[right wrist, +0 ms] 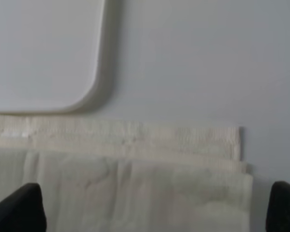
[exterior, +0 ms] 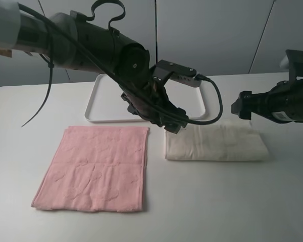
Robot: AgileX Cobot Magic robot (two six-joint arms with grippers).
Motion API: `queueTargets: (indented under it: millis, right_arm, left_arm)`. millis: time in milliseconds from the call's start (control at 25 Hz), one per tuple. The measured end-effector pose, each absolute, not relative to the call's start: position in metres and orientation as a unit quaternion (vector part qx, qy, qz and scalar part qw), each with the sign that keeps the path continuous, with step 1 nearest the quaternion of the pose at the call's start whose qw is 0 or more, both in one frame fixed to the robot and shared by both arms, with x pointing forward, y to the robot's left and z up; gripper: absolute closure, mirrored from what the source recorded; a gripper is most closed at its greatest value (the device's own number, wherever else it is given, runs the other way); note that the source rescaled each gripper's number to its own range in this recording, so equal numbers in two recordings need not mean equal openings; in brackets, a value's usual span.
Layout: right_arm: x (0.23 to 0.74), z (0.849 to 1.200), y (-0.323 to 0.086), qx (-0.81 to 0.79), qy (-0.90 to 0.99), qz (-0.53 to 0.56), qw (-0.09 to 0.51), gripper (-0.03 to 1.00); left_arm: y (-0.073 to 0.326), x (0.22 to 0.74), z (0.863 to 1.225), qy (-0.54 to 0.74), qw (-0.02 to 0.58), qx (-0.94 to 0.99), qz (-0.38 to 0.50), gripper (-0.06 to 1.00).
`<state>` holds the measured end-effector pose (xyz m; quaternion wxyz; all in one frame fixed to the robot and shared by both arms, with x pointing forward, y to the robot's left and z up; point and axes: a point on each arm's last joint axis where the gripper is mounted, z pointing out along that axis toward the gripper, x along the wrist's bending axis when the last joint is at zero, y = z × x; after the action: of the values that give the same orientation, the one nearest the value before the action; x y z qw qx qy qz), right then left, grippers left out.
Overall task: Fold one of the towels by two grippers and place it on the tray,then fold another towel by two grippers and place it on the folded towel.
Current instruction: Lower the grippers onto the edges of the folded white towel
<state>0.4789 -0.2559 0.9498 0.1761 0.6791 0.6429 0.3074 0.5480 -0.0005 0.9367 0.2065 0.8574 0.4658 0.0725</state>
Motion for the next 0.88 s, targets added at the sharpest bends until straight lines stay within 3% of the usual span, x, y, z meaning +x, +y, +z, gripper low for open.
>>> queueTargets:
  millis: [160, 360, 680, 880]
  right_arm:
    - [0.492, 0.950, -0.272, 0.704, 0.636, 0.294, 0.114, -0.02]
    - [0.506, 0.944, -0.276, 0.684, 0.687, 0.237, 0.067, -0.02]
    - [0.513, 0.947, -0.284, 0.686, 0.704, 0.170, 0.072, -0.02]
    - [0.515, 0.942, -0.285, 0.695, 0.701, 0.147, 0.058, -0.02]
  left_arm:
    - [0.020, 0.566, 0.935, 0.521, 0.206, 0.827, 0.049, -0.05]
    - [0.022, 0.580, 0.921, 0.528, 0.151, 0.835, 0.008, -0.05]
    - [0.002, 0.603, 0.924, 0.521, 0.137, 0.843, -0.007, -0.05]
    - [-0.004, 0.604, 0.905, 0.525, 0.086, 0.846, -0.022, -0.06]
